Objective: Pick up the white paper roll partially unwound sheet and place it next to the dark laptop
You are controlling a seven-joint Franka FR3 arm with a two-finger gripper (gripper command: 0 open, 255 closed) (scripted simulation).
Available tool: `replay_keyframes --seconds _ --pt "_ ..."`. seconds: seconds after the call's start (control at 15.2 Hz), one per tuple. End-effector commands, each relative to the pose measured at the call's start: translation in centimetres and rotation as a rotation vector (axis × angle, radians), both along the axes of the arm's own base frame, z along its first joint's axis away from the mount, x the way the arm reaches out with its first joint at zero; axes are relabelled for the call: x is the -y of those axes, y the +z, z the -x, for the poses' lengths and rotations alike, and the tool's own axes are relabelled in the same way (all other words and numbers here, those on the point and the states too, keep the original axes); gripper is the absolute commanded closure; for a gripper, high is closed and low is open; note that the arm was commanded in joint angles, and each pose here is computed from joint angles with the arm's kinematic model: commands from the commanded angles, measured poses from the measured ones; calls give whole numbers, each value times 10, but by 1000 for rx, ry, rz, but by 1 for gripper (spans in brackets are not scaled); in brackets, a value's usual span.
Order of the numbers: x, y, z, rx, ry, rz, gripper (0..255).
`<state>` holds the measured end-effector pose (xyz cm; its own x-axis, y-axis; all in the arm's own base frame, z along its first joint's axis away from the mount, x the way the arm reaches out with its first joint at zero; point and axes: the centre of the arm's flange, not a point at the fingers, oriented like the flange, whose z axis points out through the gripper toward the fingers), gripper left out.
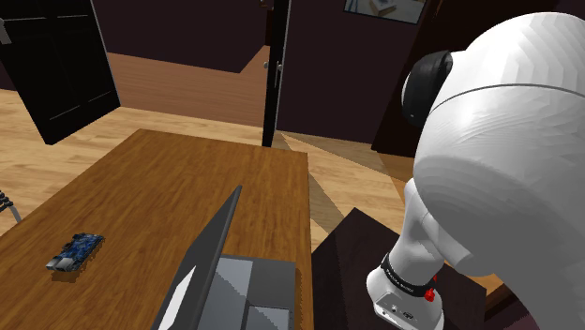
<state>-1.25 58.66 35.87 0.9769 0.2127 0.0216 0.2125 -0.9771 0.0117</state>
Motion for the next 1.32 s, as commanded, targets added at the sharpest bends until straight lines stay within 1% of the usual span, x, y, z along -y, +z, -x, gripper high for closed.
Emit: replay_keyframes --seconds 0.0,0.07,0.13,0.46,0.73,1.25 --pt "0 -2 -5 1 -7 4 255" --pt "0 -2 -5 1 -7 4 255" --pt "-1 -3 -4 1 -7 4 0" --pt "0 -2 -5 1 -7 4 0" --pt "-1 48 -3 1 -7 4 0" --pt "-1 48 -3 1 -7 4 0"
